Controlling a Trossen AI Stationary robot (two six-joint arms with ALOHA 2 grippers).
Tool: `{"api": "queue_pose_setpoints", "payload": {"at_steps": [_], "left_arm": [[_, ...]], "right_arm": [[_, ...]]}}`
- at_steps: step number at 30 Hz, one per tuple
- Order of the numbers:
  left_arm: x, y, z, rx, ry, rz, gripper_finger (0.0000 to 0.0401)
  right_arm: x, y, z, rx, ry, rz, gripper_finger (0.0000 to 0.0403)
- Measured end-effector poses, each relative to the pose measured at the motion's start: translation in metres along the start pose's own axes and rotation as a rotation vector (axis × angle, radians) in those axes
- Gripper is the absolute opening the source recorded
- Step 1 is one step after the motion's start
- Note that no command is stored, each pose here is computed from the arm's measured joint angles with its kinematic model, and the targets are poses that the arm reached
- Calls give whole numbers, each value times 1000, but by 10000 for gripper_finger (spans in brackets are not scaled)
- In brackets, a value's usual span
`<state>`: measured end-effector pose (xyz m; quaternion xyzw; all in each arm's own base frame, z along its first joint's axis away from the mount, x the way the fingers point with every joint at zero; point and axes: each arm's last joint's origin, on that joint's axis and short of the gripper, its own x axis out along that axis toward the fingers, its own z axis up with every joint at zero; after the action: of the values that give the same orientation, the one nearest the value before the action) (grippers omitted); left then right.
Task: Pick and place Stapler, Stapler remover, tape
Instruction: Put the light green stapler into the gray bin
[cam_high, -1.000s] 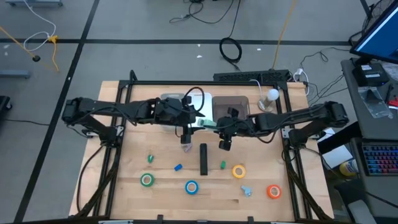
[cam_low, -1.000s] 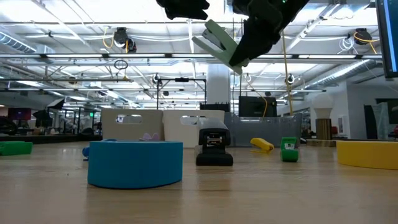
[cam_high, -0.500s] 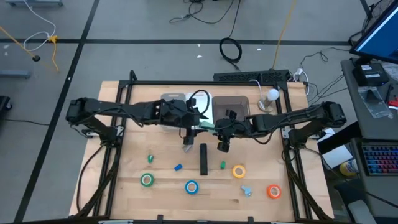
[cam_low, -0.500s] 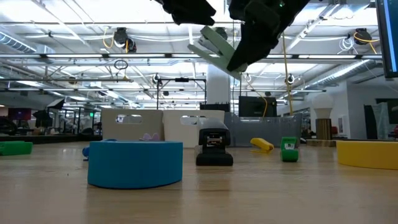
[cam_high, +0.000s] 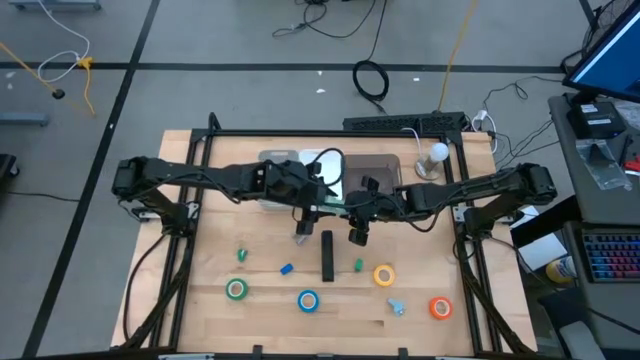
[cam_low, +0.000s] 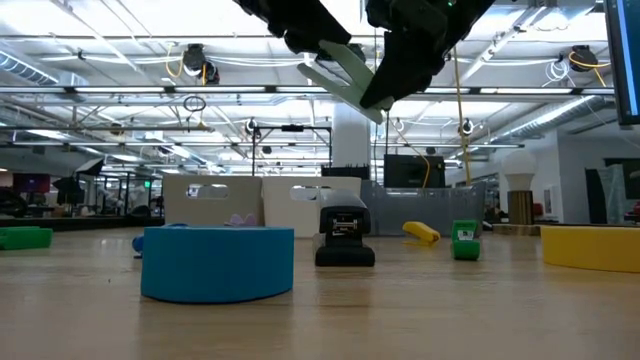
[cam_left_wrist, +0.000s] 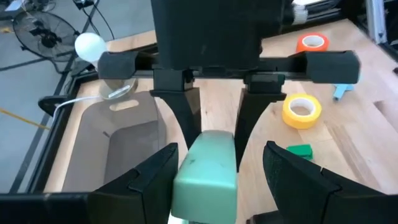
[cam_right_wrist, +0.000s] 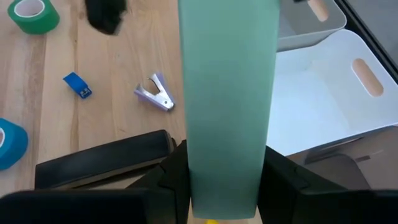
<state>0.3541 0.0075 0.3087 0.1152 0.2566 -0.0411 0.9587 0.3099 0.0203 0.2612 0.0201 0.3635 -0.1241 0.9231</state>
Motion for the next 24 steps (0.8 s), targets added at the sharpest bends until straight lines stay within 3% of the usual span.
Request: {"api": "queue_pose_setpoints", "payload": {"at_steps": [11, 24], "left_arm": [[5, 4, -6, -8, 35, 0, 227], [5, 10, -1, -17, 19, 4, 151]], "right_arm": [[0, 0, 0, 1, -1, -1, 120], [0, 0, 0, -1, 2, -1, 120]]}}
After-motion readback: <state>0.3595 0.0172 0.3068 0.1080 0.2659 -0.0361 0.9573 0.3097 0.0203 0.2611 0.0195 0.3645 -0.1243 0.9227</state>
